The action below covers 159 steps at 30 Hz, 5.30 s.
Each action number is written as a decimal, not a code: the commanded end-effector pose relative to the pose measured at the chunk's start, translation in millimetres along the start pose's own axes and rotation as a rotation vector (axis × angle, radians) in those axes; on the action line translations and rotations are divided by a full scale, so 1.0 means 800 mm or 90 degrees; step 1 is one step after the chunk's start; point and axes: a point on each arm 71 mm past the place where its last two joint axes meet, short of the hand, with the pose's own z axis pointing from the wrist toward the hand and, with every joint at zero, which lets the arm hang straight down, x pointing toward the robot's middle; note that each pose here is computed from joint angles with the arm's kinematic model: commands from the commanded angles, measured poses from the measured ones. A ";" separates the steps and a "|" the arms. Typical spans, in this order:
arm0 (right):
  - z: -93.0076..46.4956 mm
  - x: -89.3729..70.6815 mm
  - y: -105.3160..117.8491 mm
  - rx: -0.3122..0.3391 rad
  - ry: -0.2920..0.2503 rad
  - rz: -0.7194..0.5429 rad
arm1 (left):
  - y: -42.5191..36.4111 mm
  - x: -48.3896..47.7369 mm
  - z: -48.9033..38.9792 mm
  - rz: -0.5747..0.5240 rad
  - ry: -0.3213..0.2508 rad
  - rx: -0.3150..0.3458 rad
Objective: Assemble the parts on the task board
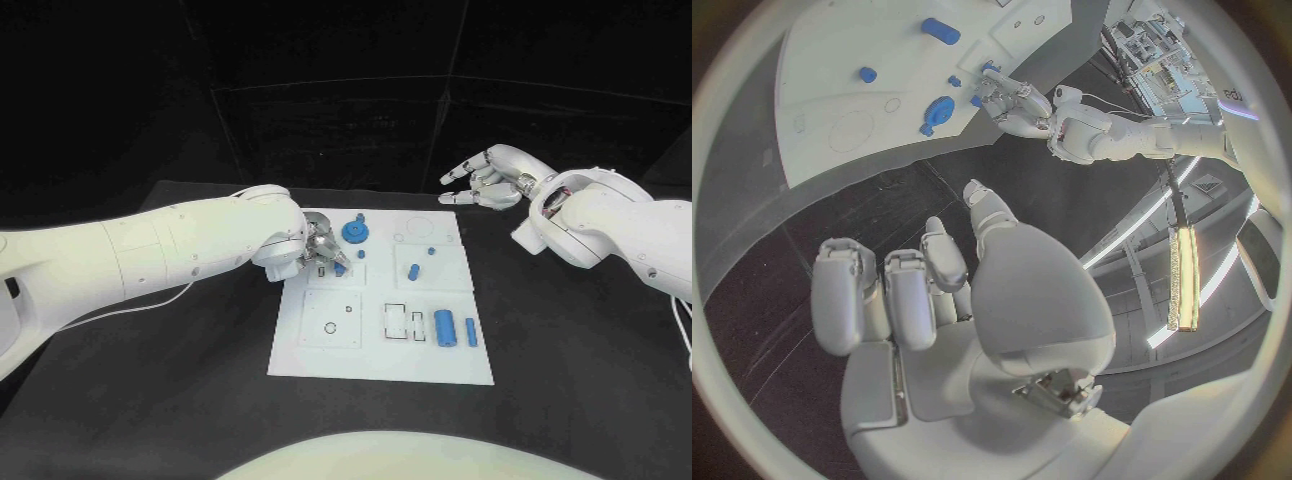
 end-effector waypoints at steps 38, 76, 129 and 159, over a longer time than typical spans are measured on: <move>0.003 0.001 0.004 -0.012 0.002 -0.008 | 0.0067 0.003 -0.004 0.046 0.014 -0.019; 0.003 0.000 0.004 -0.011 0.000 -0.008 | -0.0003 0.001 0.007 0.066 0.040 -0.027; 0.009 -0.002 -0.003 0.000 -0.003 -0.011 | 0.0075 -0.095 -0.040 0.026 -0.029 -0.008; 0.014 0.003 0.001 -0.002 -0.001 -0.010 | 0.0196 -0.123 0.007 0.043 -0.010 -0.091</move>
